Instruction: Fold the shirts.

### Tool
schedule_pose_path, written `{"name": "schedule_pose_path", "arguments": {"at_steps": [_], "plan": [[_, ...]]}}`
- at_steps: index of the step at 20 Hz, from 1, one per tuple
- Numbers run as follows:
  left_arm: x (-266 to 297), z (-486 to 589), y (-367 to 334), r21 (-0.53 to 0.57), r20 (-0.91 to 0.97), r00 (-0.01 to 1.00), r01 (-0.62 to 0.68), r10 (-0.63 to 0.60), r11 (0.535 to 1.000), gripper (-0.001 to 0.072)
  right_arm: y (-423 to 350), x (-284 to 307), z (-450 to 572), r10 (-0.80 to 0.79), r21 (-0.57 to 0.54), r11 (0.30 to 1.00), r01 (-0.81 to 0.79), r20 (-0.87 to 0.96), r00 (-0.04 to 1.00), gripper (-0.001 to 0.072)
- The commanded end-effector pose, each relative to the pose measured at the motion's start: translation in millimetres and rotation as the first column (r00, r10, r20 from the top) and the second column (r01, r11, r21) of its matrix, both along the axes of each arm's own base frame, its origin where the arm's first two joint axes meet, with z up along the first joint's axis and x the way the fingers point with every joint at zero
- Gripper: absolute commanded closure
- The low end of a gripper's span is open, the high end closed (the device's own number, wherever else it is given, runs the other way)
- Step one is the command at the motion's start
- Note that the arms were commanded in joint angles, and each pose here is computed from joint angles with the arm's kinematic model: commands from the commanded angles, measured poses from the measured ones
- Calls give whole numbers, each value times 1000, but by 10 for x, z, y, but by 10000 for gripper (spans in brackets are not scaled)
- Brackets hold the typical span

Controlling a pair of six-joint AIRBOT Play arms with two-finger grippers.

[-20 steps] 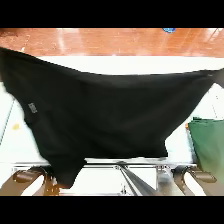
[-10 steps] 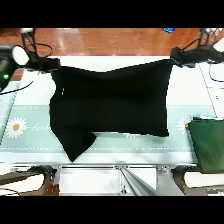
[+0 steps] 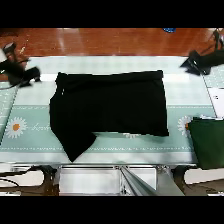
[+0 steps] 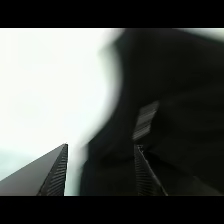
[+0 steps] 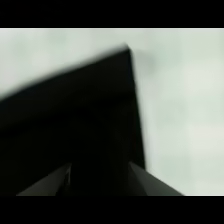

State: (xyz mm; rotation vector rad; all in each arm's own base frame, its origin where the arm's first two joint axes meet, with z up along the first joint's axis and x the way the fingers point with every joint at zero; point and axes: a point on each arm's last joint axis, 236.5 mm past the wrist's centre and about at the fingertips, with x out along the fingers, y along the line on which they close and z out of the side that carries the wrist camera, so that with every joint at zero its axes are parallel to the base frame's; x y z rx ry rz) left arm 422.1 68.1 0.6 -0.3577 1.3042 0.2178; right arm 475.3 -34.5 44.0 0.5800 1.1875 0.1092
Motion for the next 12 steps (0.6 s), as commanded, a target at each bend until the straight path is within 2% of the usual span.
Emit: {"name": "schedule_pose_path", "arguments": {"at_steps": [1, 2, 4, 6, 8, 10, 12], "plan": [[-1103, -384, -155, -296, -283, 959, -100, 13, 950, 207, -62, -790, -358, -21, -44, 999, 16, -104, 994, 304], [-1316, -463, -311, -392, -286, 958, -112, -6, 913, 207, 66, -975, -492, -49, -13, 999, 48, -80, 996, 304], [-1620, -560, -480, -516, -269, 962, -178, 40, 838, 207, 362, -1306, -665, -75, 68, 995, 78, -48, 996, 304], [-1841, -674, -535, -566, -269, 960, -226, 81, 793, 207, 629, -1597, -742, -81, 149, 985, 86, -38, 996, 304], [-1973, -816, -545, -571, -281, 955, -244, 92, 784, 207, 764, -1772, -742, -76, 185, 979, 82, -38, 996, 304], [-1926, -959, -494, -537, -255, 958, -255, 133, 804, 206, 813, -1839, -656, -60, 189, 980, 64, -25, 998, 304], [-1882, -1056, -540, -515, -242, 963, -231, 118, 826, 206, 819, -1826, -571, -75, 193, 978, 74, -2, 997, 304]]}}
